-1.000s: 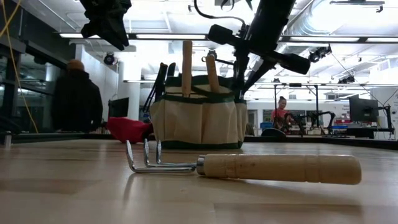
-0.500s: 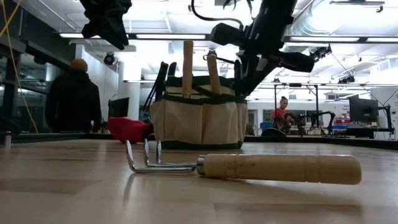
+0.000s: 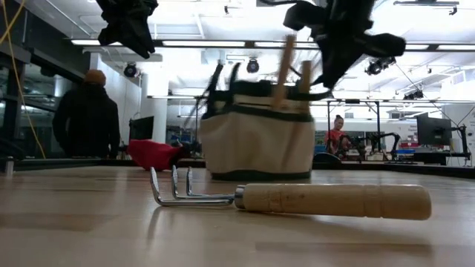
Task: Pick & Place Garden tools in Gardening bag
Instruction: Adjust the gardening bag
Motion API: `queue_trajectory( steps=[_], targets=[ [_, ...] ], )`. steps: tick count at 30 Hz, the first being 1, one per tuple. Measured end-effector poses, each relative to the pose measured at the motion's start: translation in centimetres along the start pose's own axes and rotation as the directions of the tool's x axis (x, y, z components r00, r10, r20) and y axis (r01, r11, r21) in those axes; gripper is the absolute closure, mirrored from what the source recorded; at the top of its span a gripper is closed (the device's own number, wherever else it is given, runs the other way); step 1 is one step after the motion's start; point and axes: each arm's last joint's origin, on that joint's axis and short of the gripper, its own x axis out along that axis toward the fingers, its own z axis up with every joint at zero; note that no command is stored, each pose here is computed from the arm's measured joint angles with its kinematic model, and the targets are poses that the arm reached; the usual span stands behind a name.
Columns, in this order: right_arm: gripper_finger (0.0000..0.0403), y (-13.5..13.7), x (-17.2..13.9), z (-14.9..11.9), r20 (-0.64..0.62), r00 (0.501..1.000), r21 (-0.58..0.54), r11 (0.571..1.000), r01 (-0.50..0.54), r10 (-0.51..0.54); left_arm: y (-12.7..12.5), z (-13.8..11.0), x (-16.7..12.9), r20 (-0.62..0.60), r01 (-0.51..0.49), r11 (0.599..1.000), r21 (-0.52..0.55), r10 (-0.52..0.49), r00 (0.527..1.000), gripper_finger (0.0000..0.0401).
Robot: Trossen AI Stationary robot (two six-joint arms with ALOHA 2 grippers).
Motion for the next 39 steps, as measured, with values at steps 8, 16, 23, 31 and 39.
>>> queue_trajectory(
  steps=[8,16,23,31,39],
  targets=[
    [0.0399,-2.5,-1.6,1.1,-0.027,0.994,-0.187,0.978,0.097,-0.104,-0.2,0.2,0.0,0.017,0.031,0.999,-0.022,-0.030,0.999,0.0295],
    [0.0399,-4.7,-3.0,3.1,-0.028,0.989,-0.417,0.901,0.122,-0.147,-0.3,0.4,0.0,0.022,0.056,0.998,-0.027,-0.055,0.998,0.0295],
    [0.0399,-6.0,-3.0,5.7,-0.013,0.988,-0.614,0.781,0.116,-0.156,-0.4,0.4,0.0,0.019,0.084,0.996,-0.028,-0.083,0.996,0.0295],
    [0.0399,-7.1,-2.3,8.4,-0.005,0.984,-0.765,0.635,0.110,-0.176,-0.8,0.7,0.0,0.036,0.138,0.989,-0.061,-0.136,0.990,0.0295],
    [0.0399,-7.5,-1.8,10.5,0.016,0.991,-0.881,0.467,0.076,-0.132,-1.1,0.8,0.9,-0.008,0.154,0.986,-0.066,-0.155,0.988,0.0295]
  ],
)
